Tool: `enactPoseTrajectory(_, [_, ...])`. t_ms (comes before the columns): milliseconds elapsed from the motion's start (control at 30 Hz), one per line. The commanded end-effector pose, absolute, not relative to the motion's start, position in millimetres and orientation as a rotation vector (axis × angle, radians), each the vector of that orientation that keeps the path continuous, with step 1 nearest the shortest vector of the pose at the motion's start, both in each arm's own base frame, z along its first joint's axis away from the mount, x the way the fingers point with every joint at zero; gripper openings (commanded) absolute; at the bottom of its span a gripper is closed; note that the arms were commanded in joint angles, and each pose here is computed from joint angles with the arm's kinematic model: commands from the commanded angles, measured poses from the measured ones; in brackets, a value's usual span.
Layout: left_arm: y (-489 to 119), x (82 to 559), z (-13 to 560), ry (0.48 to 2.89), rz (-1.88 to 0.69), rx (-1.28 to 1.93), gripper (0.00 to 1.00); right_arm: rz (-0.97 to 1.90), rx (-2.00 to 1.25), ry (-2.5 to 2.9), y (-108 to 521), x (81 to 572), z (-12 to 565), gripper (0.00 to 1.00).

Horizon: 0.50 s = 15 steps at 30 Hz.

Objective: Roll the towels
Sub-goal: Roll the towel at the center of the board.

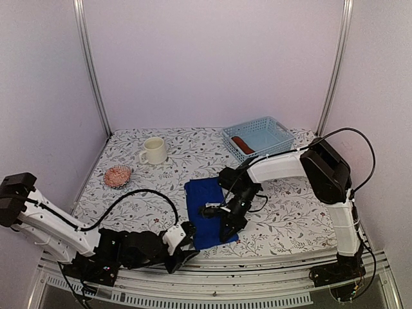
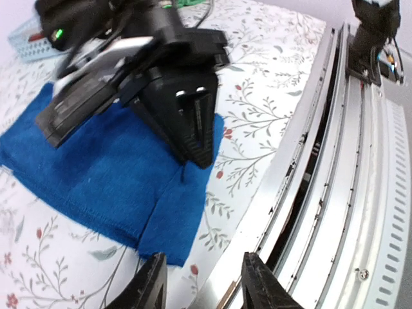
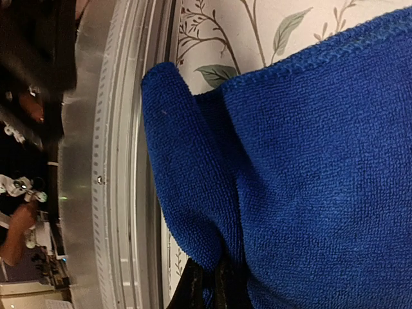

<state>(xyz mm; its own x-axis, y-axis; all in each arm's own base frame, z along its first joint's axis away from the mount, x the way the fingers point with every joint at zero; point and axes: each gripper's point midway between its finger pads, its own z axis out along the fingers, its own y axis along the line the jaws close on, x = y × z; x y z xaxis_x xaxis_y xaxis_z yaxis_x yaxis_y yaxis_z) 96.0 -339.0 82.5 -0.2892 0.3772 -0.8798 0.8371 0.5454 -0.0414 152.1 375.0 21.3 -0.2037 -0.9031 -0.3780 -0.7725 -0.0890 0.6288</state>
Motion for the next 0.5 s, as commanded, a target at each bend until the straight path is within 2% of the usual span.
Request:
enactPoseTrajectory(0, [-376,88,77,1.702,-0.348,1.283,0.4,-1.123,1.559,-1.967,348,143,5,0.03])
enactPoseTrajectory(200, [-403,102,55,1.662,-0.181,1.399,0.45,-1.123,1.547,-1.985,350,146,4,0.03])
enactPoseTrajectory(467, [-407,122,29,1.688,-0.09,1.462,0.43,-1.134,1.551,-1.999,353,149,6,0.03])
